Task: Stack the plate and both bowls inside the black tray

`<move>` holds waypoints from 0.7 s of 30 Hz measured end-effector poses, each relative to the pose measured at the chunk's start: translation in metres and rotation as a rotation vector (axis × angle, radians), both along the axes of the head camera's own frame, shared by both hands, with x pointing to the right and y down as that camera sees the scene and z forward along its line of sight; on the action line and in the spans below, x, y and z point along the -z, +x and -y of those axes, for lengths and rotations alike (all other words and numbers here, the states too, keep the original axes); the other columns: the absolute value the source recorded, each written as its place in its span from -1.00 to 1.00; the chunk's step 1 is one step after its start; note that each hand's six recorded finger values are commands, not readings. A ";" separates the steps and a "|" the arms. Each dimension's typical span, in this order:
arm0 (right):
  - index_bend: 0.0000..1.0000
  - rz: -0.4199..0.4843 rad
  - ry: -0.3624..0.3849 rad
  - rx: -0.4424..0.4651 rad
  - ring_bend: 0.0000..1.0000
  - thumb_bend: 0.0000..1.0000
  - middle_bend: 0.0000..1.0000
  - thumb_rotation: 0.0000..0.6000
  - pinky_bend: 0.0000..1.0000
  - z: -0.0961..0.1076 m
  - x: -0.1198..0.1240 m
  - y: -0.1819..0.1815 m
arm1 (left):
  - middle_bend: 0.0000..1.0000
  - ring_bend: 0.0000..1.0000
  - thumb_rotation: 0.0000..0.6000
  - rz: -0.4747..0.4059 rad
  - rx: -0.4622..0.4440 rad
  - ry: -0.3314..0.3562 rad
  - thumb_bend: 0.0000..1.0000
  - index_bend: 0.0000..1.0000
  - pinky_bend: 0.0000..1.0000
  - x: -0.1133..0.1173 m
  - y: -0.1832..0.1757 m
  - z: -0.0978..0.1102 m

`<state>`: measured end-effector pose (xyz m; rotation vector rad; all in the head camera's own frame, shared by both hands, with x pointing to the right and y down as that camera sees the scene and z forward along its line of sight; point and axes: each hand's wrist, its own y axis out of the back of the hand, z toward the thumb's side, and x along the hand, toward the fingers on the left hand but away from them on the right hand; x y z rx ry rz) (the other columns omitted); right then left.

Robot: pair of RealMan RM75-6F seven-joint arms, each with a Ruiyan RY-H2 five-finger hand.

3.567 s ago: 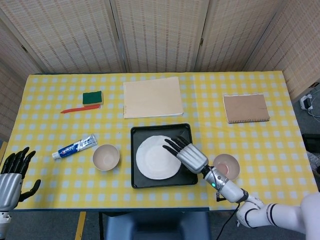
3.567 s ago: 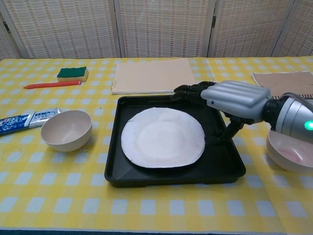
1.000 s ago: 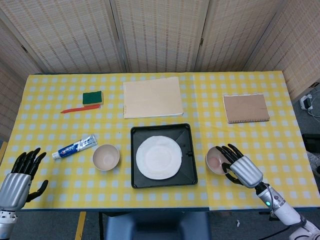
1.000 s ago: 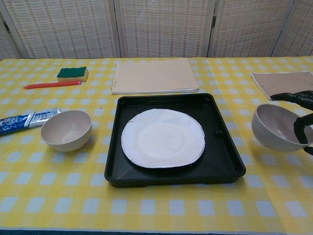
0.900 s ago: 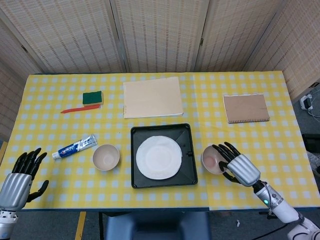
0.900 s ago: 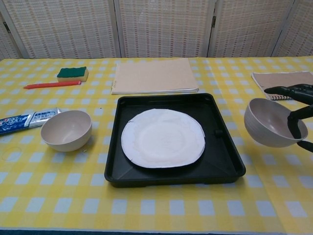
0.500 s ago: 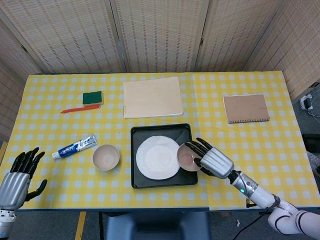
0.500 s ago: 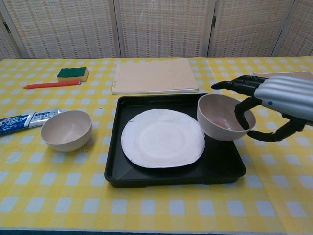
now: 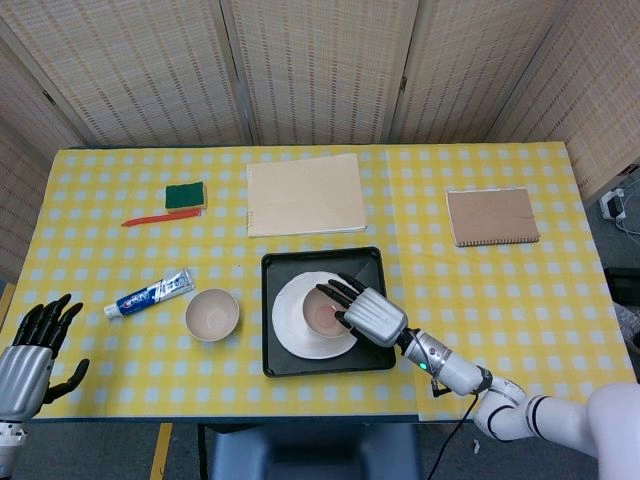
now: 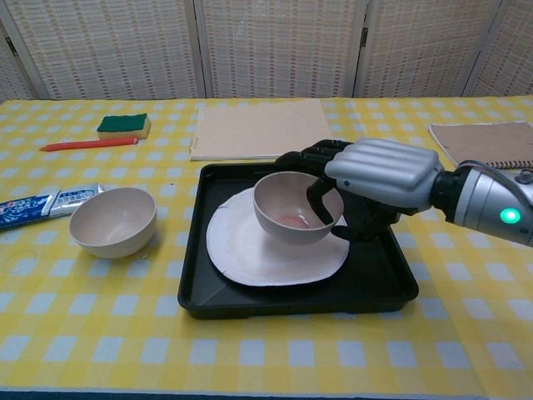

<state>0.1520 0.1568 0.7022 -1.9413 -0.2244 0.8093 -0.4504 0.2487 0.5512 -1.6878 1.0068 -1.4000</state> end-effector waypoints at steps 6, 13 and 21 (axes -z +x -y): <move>0.25 -0.006 0.005 -0.006 -1.00 -0.07 -0.95 1.00 -1.00 0.002 -0.007 -0.005 | -1.00 -1.00 1.00 -0.006 -0.007 -0.011 -0.16 -1.00 -1.00 -0.001 0.001 0.000; -0.14 -0.054 -0.010 -0.019 -1.00 -0.08 -1.00 1.00 -1.00 0.005 -0.015 -0.002 | -1.00 -1.00 1.00 -0.001 -0.009 -0.010 -0.16 -1.00 -1.00 0.000 0.003 -0.002; -0.55 -0.037 0.001 -0.038 -1.00 -0.09 -1.00 1.00 -1.00 0.006 -0.004 0.001 | -1.00 -1.00 1.00 -0.003 -0.012 -0.010 -0.16 -1.00 -1.00 0.000 0.003 -0.002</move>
